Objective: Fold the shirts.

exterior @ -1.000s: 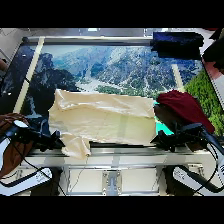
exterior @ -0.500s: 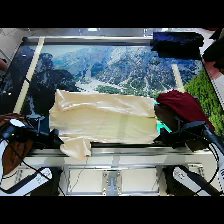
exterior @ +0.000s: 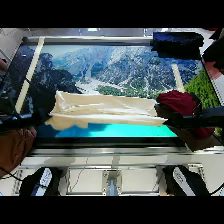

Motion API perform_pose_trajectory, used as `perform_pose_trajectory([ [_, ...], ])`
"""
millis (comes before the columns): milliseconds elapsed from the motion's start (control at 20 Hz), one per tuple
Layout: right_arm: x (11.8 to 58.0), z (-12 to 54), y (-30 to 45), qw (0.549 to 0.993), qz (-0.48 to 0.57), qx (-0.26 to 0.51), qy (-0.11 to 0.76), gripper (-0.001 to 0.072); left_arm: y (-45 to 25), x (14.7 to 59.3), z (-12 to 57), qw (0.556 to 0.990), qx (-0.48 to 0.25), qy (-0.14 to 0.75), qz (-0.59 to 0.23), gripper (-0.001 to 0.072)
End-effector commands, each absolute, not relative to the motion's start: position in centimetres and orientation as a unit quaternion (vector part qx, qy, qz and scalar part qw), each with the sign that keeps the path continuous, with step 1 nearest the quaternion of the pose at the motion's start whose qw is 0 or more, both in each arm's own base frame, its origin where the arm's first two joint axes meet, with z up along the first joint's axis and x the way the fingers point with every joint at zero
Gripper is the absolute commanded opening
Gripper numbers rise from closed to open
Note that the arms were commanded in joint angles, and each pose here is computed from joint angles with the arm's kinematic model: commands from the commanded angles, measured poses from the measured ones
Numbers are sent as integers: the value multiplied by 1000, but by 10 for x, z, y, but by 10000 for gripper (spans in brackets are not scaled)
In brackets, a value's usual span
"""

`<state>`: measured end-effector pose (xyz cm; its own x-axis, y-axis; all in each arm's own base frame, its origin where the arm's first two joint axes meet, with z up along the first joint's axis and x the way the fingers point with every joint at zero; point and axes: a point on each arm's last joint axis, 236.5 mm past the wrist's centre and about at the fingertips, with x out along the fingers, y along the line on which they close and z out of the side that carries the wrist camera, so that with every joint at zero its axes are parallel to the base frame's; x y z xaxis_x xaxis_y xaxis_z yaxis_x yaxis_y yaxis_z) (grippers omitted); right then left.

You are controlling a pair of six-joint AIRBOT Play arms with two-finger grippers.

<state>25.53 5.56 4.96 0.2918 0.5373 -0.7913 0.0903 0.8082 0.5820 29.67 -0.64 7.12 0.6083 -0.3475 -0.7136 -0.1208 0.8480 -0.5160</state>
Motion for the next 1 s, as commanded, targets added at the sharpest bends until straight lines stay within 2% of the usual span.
perform_pose_trajectory([
  [0, 309, 73, 56, 812, 144, 239, 513, 11, 6, 345, 114, 898, -256, 354, -59, 10],
  [250, 387, 32, 66, 801, 137, 244, 528, 11, -31, 428, 61, 892, -191, 392, -116, 10],
  [400, 424, -7, 58, 788, 108, 268, 544, 11, -31, 472, 22, 896, -121, 413, -110, 10],
  [500, 443, -25, 52, 786, 91, 279, 544, 11, -28, 484, -8, 888, -82, 440, -109, 11],
  [750, 460, -54, 51, 787, 77, 276, 546, 15, -30, 487, -60, 864, -89, 483, -108, 12],
  [800, 462, -54, 52, 790, 76, 274, 543, 59, -30, 486, -64, 862, -90, 487, -107, 24],
  [850, 464, -53, 52, 792, 75, 276, 539, 210, -32, 487, -63, 863, -97, 485, -107, 128],
  [900, 464, -50, 53, 789, 72, 283, 540, 438, -36, 490, -57, 864, -113, 478, -109, 463],
  [950, 464, -44, 55, 785, 76, 286, 545, 491, -39, 494, -48, 867, -134, 468, -110, 691],
])
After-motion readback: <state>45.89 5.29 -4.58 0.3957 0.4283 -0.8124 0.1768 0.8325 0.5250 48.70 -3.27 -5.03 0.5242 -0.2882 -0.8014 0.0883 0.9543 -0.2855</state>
